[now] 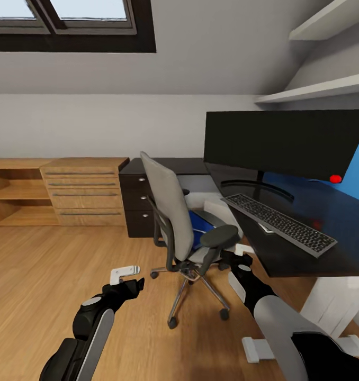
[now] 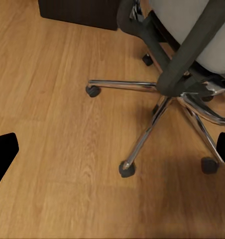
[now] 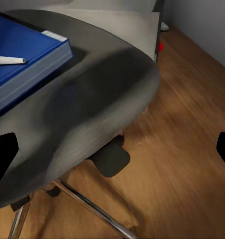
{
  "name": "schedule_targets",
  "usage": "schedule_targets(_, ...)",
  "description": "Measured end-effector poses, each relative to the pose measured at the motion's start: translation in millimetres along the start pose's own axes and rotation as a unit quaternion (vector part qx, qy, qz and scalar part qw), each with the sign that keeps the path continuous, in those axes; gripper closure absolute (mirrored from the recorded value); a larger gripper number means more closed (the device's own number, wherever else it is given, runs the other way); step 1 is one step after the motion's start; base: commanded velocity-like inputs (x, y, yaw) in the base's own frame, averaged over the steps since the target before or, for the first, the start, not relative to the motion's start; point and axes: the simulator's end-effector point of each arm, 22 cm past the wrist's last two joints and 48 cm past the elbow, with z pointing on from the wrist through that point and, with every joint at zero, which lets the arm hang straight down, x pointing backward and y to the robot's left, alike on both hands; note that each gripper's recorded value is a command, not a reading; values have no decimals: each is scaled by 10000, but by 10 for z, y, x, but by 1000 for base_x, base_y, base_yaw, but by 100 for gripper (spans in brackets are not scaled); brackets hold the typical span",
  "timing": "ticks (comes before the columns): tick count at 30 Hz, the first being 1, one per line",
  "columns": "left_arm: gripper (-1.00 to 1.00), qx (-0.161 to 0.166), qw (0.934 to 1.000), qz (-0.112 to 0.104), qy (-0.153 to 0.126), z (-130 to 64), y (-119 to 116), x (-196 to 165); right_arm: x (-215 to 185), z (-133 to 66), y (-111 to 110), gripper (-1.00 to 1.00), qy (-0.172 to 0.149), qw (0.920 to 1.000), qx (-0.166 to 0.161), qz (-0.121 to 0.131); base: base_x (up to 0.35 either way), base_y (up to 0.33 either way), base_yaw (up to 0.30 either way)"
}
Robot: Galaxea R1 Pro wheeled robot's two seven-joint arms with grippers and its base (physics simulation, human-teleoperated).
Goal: In the bedroom, organize the workspace by keeping the computer under the desk, ensuring the monitor is on the desk, placing the keyboard on the desk next to the monitor, placing the mouse on the desk next to the keyboard, moving the folder from the swivel chair onto the desk next to the mouse, stacking the notebook on top of the folder with the pen on top of the notebook, and positioning the swivel chair next to the desk.
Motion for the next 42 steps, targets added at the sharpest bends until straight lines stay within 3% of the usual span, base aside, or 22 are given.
schedule_targets(8,-100,-141,9998,-149,-12,9,167,-24,3,-1,10,-100,3,10000,-3,2,11,5,181)
schedule_targets(42,-100,-160,9997,-178,-31,5,195,-42,30,-12,41,-100,18,10000,-24,9,-31,42,276)
